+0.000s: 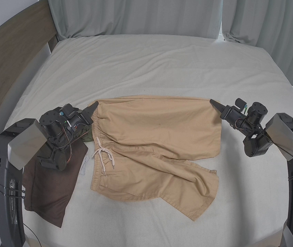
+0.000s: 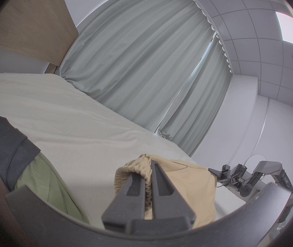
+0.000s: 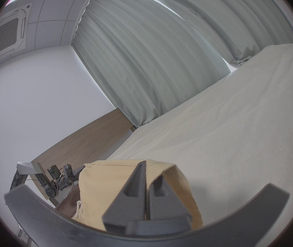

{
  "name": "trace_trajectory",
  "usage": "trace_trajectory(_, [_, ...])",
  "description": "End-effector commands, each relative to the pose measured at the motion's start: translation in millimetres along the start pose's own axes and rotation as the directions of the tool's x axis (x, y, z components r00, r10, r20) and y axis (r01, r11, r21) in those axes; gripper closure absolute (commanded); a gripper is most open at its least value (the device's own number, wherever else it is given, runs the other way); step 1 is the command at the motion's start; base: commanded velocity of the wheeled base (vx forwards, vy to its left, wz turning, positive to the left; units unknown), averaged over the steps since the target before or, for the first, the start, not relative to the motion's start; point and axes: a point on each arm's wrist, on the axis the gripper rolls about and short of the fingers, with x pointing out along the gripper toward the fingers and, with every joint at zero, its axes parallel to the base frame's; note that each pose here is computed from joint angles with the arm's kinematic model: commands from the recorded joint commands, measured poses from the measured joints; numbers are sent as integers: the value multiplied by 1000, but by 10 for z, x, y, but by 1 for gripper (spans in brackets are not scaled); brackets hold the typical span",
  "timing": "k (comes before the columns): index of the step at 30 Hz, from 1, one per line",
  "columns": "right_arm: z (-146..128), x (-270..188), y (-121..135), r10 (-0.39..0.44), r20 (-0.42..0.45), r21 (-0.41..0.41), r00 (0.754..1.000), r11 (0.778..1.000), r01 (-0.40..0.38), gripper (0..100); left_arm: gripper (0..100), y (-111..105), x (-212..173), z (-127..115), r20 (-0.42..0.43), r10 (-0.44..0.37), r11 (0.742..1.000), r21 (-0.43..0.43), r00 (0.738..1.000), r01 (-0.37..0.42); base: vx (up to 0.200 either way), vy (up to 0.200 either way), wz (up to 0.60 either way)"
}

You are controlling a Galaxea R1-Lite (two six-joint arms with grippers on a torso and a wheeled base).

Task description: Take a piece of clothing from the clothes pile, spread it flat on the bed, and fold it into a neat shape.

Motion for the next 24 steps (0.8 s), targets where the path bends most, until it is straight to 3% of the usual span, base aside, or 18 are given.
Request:
trace_trajectory(1, [70,55,-9,10,15,-14,1000,1000,-9,100,100,15,51,-3,15,-12,1000,-7,1000,12,0,0,0])
trace_trajectory(13, [103,156,-40,23,25,-25,999,999,-23,100,100,36,84,-37,17,-19,1000,-12,1000,19,0,0,0])
trace_trajectory(14, [117,163,-37,26,29,-29,999,999,-25,100,0,31,98,-31,21,-23,1000,-9,1000,23,0,0,0])
trace_trajectory(15, [123,167,-36,27,30,-30,999,999,-26,100,0,32,104,-43,20,-23,1000,-10,1000,24,0,0,0])
trace_trajectory(16, [177,189,-30,35,43,-41,998,999,-33,0,0,36,128,-27,28,-31,999,-9,999,31,0,0,0])
trace_trajectory(20, [156,230,-117,24,52,-42,998,999,-22,0,0,-48,178,-86,18,-39,992,-123,999,40,0,0,0])
trace_trajectory(24, [108,153,-96,2,36,-27,999,1000,-1,0,0,-84,159,-152,13,-6,989,-146,1000,8,0,0,0])
